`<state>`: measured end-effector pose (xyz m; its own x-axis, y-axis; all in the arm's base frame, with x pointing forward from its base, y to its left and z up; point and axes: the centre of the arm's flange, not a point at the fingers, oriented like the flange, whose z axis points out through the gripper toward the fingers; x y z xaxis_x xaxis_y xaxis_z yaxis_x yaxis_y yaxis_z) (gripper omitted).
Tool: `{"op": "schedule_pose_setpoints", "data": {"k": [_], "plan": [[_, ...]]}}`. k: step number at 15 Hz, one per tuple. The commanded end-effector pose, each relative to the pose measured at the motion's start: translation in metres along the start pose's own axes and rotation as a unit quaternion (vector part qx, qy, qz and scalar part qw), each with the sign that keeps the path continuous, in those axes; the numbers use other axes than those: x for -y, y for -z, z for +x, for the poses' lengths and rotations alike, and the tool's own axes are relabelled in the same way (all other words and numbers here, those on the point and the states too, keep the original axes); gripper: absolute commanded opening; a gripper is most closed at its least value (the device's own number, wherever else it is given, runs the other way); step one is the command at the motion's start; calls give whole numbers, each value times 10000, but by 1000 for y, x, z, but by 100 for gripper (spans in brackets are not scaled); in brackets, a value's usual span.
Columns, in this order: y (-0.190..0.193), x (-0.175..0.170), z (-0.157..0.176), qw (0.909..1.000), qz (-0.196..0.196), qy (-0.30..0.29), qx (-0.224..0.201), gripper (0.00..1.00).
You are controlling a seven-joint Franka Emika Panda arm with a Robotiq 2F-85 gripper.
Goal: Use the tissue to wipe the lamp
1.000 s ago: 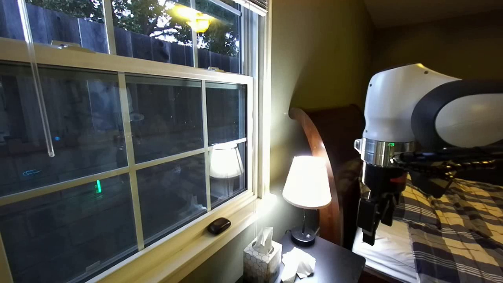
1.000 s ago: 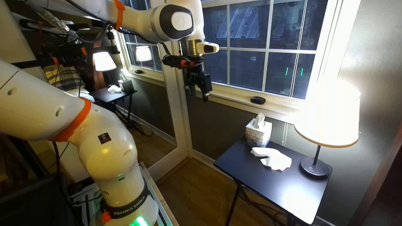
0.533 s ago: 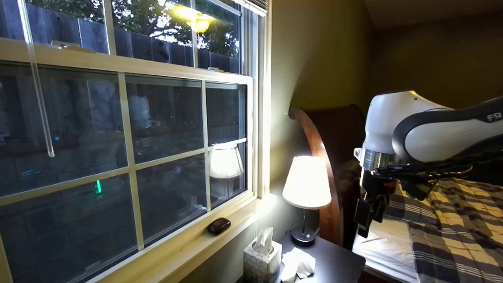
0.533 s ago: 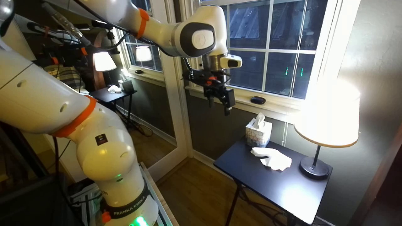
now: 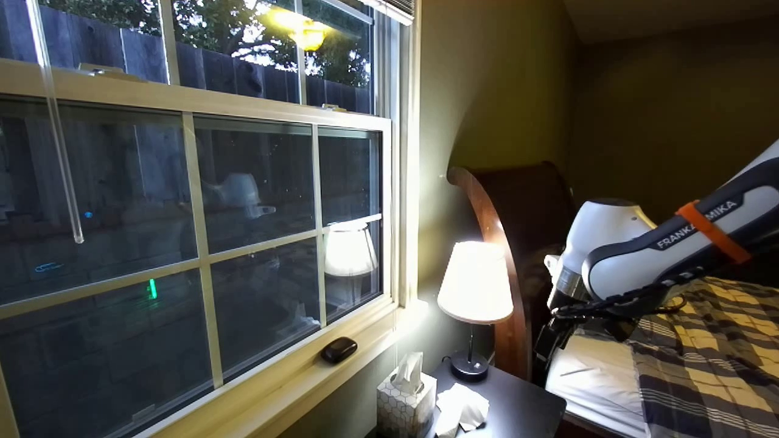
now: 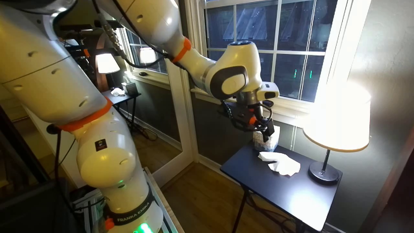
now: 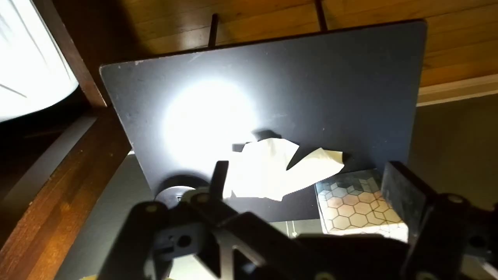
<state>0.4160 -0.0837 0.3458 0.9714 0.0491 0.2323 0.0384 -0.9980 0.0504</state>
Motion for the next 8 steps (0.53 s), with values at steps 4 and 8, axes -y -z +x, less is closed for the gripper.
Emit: {"op": "schedule_pose_setpoints", "data": {"k": [4, 8], "plan": [[-29, -10, 8, 9997, 118, -159, 126, 100], [-29, -9, 13, 9997, 129, -164, 105, 100]]}}
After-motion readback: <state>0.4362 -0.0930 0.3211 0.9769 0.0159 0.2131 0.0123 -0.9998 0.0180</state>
